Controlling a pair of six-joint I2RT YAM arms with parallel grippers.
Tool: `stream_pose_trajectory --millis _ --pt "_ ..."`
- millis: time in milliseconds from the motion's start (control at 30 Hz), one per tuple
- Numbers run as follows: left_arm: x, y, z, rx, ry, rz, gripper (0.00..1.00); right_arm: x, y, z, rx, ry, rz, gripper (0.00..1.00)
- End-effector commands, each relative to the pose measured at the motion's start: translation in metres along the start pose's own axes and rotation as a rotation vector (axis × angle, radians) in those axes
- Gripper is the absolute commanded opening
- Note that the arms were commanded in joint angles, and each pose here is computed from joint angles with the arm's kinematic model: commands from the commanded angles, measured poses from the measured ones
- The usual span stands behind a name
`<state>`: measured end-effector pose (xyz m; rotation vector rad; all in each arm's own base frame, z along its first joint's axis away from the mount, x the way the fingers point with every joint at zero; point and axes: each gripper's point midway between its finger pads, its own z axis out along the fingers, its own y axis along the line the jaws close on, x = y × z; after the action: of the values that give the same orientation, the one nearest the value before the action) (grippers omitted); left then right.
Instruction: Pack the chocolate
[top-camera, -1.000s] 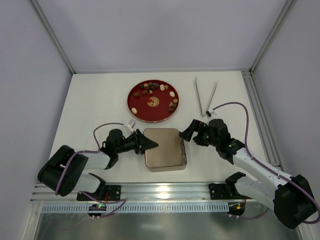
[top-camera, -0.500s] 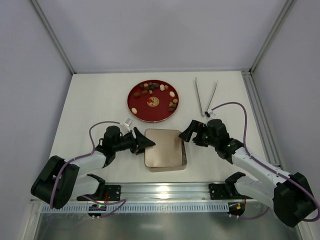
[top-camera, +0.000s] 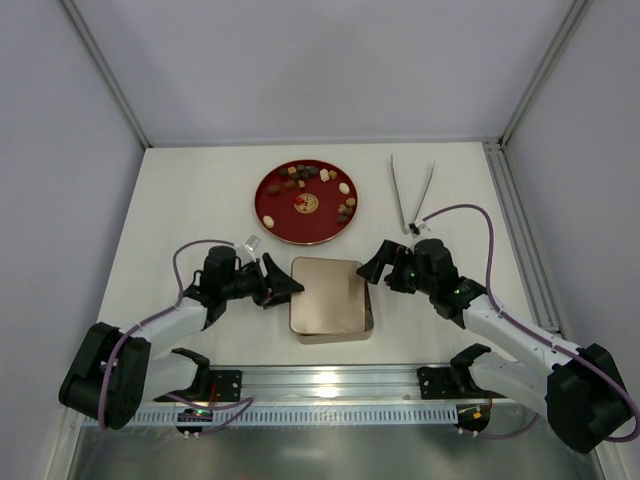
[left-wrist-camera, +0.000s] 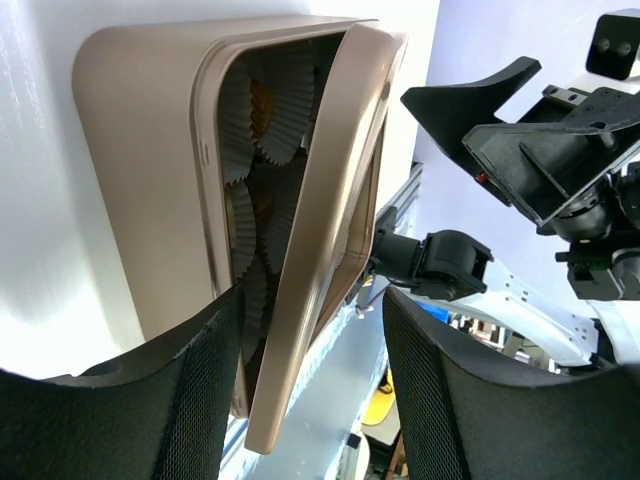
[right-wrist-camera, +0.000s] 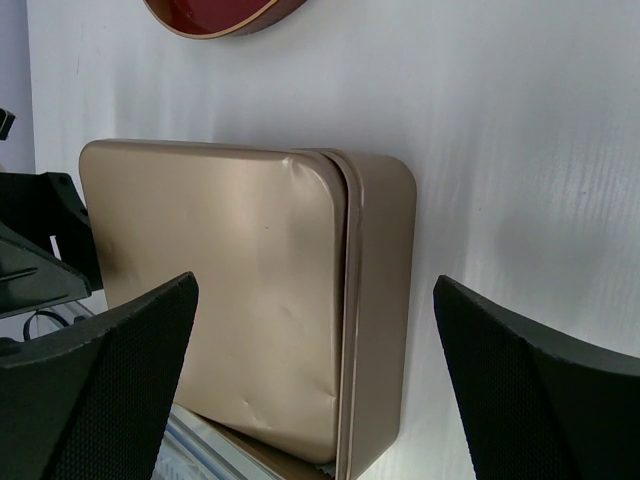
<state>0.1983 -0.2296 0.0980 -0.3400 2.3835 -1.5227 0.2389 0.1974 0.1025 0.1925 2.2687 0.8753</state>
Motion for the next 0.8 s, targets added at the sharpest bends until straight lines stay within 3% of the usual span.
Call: stream_pose_trajectory --millis 0,767 --pt "-0.001 0.004 -0.002 -0.048 0.022 0.039 0.57 -0.009 0.007 0.003 -0.023 -0.046 -0.008 0.99" --pt "-0.003 0.026 -0.004 -0.204 0.051 0.058 0.53 -0.002 0.007 0.006 -0.014 -0.031 -0.022 0.92"
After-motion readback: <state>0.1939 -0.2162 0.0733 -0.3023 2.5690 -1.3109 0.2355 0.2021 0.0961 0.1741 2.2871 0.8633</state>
